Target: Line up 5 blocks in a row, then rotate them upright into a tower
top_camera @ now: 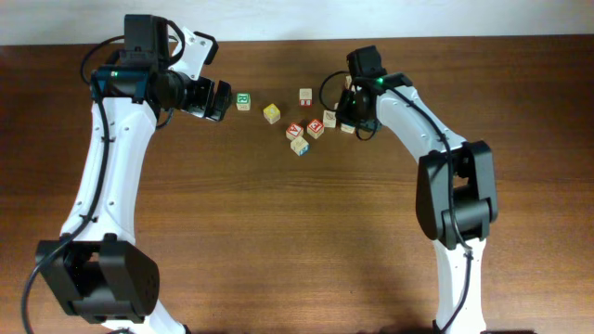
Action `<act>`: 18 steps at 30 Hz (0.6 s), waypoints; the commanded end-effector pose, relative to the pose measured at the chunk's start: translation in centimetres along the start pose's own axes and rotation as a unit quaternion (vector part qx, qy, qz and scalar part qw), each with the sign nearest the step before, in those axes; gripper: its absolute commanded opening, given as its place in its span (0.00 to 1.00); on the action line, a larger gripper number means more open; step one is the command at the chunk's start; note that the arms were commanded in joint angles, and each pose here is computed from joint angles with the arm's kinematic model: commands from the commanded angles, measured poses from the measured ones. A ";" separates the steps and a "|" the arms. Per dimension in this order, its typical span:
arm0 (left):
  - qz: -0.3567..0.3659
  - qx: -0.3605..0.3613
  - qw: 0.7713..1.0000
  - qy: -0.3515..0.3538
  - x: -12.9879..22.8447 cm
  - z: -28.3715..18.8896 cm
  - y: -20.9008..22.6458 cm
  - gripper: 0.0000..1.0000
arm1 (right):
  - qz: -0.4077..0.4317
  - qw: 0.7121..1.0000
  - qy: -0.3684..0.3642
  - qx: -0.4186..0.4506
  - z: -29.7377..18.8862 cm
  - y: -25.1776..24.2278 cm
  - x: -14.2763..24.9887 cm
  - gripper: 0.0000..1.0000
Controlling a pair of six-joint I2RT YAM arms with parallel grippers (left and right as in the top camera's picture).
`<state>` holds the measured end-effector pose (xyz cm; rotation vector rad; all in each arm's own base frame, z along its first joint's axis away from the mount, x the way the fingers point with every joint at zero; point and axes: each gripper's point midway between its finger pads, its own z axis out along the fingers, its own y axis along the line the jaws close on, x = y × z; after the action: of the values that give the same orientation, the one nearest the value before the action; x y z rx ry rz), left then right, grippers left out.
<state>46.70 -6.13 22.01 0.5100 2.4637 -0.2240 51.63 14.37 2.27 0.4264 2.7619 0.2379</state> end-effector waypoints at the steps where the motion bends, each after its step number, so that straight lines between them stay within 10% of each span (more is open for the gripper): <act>1: -0.003 0.007 1.000 -0.005 -0.4 0.0 -0.1 0.99 | -0.002 0.999 0.040 0.014 1.8 -0.6 2.2 0.31; 18: -0.003 0.007 1.000 -0.005 -0.4 0.0 -0.1 0.99 | -0.135 0.938 0.316 0.044 -4.0 -4.6 13.4 0.32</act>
<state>46.69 -6.17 22.02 0.5108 2.4630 -0.2268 38.40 13.96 2.18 0.0534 3.3558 0.2325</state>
